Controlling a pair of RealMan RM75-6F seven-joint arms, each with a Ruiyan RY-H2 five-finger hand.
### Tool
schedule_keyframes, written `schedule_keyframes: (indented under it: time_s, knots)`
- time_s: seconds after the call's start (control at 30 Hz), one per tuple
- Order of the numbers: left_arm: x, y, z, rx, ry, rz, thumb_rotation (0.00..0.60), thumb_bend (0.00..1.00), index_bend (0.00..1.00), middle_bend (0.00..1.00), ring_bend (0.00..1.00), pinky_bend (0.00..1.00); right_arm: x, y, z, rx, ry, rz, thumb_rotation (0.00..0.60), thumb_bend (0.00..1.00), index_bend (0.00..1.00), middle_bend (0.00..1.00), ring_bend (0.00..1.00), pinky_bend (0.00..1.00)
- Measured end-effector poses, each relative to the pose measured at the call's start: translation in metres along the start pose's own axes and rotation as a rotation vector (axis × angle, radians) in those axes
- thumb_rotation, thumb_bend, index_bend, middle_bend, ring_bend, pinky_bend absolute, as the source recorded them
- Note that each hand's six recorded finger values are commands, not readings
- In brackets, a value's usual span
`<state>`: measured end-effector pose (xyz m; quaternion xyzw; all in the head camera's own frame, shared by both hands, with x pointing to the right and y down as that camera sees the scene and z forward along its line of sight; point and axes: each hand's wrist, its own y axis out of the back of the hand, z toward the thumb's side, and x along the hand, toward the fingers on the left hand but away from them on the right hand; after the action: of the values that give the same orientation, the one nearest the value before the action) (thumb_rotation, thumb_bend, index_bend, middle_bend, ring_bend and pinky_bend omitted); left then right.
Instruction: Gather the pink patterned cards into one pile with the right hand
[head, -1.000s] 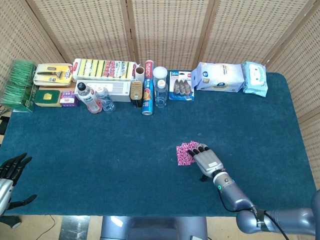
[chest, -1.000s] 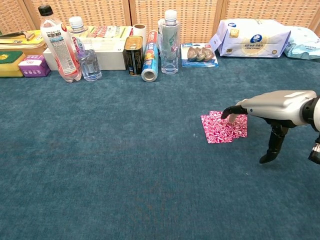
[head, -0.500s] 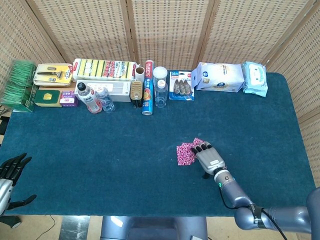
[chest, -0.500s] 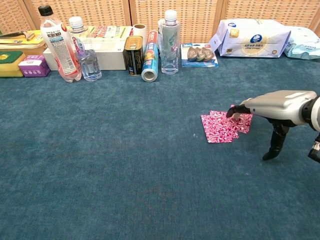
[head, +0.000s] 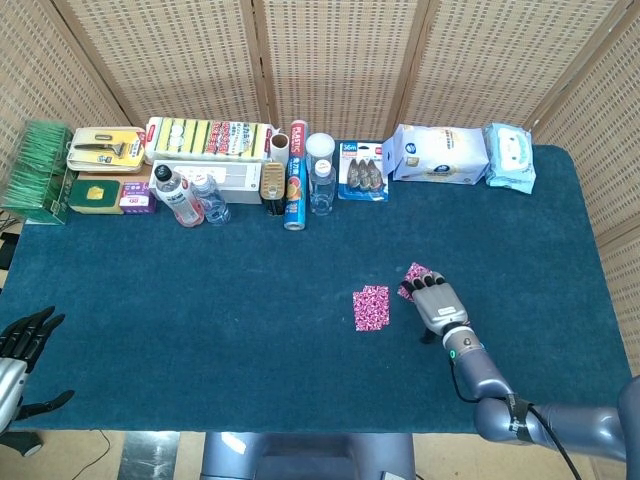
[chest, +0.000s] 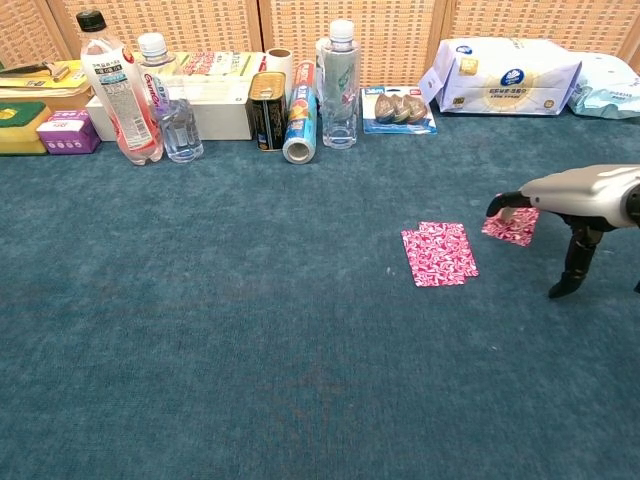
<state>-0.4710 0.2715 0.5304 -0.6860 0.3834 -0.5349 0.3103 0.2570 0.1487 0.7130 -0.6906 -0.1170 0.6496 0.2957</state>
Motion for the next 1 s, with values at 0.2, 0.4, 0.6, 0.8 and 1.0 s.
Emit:
schedule_keyframes:
  time_s: [0.2, 0.4, 0.6, 0.8, 1.0]
  knots:
    - [-0.001, 0.001, -0.001, -0.002, -0.001, 0.002, 0.600, 0.03, 0.00, 0.00, 0.00, 0.05, 0.001, 0.008, -0.005, -0.004, -0.018, -0.014, 0.600, 0.00, 0.09, 0.13, 0.00, 0.00]
    - [0.000, 0.000, -0.001, 0.001, 0.001, -0.001, 0.600, 0.03, 0.00, 0.00, 0.00, 0.05, 0.017, 0.018, 0.019, -0.016, 0.059, -0.033, 0.600, 0.00, 0.08, 0.13, 0.00, 0.00]
    - [0.001, -0.001, 0.000, 0.003, 0.002, -0.002, 0.600, 0.03, 0.00, 0.00, 0.00, 0.05, 0.031, 0.018, 0.048, -0.007, 0.147, -0.023, 0.600, 0.00, 0.09, 0.13, 0.00, 0.00]
    - [0.000, 0.000, -0.001, 0.001, 0.002, -0.001, 0.600, 0.03, 0.00, 0.00, 0.00, 0.05, 0.033, 0.008, 0.072, -0.003, 0.201, 0.004, 0.600, 0.00, 0.09, 0.13, 0.00, 0.00]
    - [0.000, 0.000, -0.002, -0.004, 0.003, 0.000, 0.600, 0.03, 0.00, 0.00, 0.00, 0.05, 0.030, 0.004, 0.088, -0.014, 0.223, 0.012, 0.599, 0.00, 0.09, 0.13, 0.00, 0.00]
